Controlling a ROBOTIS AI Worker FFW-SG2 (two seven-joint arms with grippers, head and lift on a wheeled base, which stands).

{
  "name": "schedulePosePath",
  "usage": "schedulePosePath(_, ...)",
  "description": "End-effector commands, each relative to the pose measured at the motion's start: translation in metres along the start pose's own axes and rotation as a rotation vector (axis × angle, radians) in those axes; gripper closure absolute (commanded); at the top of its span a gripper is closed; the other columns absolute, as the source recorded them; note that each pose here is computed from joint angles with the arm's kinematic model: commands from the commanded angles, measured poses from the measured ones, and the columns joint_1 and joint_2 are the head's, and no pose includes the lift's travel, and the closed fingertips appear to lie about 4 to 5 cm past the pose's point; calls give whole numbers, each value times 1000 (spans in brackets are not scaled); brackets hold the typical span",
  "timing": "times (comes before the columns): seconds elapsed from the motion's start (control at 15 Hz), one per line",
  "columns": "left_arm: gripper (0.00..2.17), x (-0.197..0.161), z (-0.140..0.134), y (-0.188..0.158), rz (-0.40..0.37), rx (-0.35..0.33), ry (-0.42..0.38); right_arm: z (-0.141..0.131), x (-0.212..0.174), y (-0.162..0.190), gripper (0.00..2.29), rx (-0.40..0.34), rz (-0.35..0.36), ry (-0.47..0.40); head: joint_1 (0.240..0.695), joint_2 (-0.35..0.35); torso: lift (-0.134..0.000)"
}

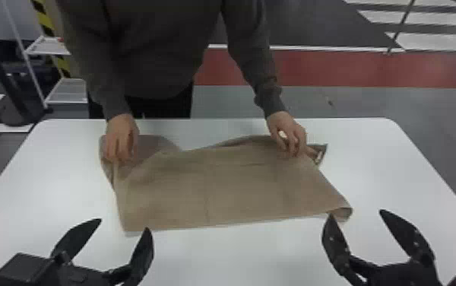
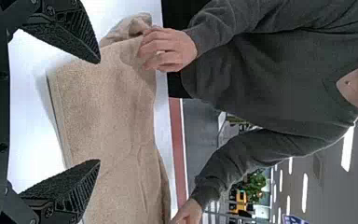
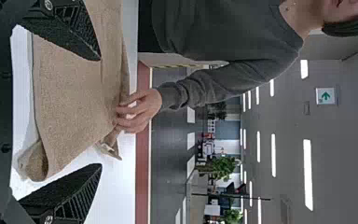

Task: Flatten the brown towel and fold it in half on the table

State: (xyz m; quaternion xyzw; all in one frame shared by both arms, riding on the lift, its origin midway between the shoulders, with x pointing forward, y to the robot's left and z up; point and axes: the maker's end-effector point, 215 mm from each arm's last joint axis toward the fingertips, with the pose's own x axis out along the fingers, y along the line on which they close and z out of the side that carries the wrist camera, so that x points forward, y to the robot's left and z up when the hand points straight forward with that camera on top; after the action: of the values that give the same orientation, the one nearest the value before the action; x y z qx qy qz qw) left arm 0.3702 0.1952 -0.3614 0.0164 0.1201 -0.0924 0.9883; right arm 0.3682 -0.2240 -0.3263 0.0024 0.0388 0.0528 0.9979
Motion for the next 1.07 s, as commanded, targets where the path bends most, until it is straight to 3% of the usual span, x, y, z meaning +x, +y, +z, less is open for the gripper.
schedulePosePath(0.0,134,4,-3,0,0,-2,2,-1,2,0,63,1,-1,2,695,-45,-128)
schedulePosePath(1.0,134,19,-8,-1,1,3,23,-9,16,-2,66,7,-2,12,695,-47,-128)
